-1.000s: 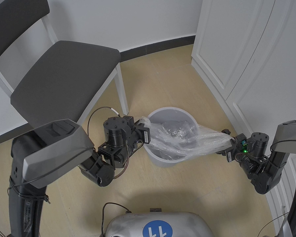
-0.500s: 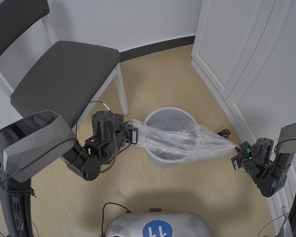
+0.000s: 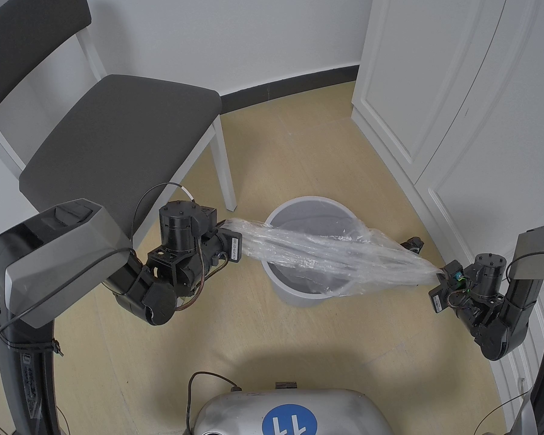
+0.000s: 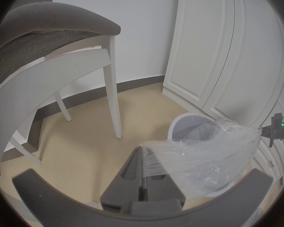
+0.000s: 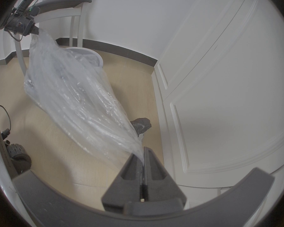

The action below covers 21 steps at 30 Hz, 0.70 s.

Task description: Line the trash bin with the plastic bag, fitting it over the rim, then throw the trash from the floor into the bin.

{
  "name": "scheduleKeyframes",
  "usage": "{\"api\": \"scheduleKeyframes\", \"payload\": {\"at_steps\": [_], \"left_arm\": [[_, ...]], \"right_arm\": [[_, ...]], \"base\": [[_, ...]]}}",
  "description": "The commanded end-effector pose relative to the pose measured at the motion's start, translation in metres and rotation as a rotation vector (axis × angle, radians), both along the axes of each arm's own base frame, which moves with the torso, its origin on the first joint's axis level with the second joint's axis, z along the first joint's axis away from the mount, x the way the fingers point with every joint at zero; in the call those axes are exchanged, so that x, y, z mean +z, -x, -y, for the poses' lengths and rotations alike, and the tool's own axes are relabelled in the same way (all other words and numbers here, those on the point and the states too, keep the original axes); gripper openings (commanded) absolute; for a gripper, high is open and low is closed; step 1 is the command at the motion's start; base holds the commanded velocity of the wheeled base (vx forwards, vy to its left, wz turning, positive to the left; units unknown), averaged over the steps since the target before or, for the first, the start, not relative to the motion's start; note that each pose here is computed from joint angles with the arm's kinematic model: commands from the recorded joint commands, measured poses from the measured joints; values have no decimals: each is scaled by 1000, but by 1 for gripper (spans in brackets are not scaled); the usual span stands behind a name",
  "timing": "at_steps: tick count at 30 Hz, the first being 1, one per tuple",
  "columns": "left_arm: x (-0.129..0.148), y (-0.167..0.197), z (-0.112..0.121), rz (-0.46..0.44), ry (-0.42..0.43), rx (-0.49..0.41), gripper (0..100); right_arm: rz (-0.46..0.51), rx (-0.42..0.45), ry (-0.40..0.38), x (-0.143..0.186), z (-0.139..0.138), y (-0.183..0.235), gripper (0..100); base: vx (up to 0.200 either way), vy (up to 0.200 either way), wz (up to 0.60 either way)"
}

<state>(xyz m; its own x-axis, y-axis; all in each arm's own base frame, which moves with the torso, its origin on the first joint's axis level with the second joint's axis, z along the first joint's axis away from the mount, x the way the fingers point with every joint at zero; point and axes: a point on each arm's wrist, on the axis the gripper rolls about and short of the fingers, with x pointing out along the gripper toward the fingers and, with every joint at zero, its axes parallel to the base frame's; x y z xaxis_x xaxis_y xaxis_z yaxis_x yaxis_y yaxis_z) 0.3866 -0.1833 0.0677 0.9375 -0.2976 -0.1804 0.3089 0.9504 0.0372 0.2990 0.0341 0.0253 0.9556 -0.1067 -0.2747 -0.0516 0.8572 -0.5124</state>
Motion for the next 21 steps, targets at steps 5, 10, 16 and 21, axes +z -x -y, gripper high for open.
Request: {"api": "scheduleKeyframes", "payload": {"at_steps": [5,10,16,21], "left_arm": [[0,-5,-9,13,-31,20,0],[0,-8,-12,16,-31,29,0],[4,-12,-11,38,-18,34,0],[2,-19,-8,55,-7,44,0]], "right_arm": [[17,-16,1,0,4,-3,0],[20,-21,3,-3,6,-9,0],[75,-26,-16,-1,1,-26,0],[141,-74,-72,1,-2,-44,0]], "base": [[0,0,0],[0,0,0],[0,0,0],[0,0,0]]}}
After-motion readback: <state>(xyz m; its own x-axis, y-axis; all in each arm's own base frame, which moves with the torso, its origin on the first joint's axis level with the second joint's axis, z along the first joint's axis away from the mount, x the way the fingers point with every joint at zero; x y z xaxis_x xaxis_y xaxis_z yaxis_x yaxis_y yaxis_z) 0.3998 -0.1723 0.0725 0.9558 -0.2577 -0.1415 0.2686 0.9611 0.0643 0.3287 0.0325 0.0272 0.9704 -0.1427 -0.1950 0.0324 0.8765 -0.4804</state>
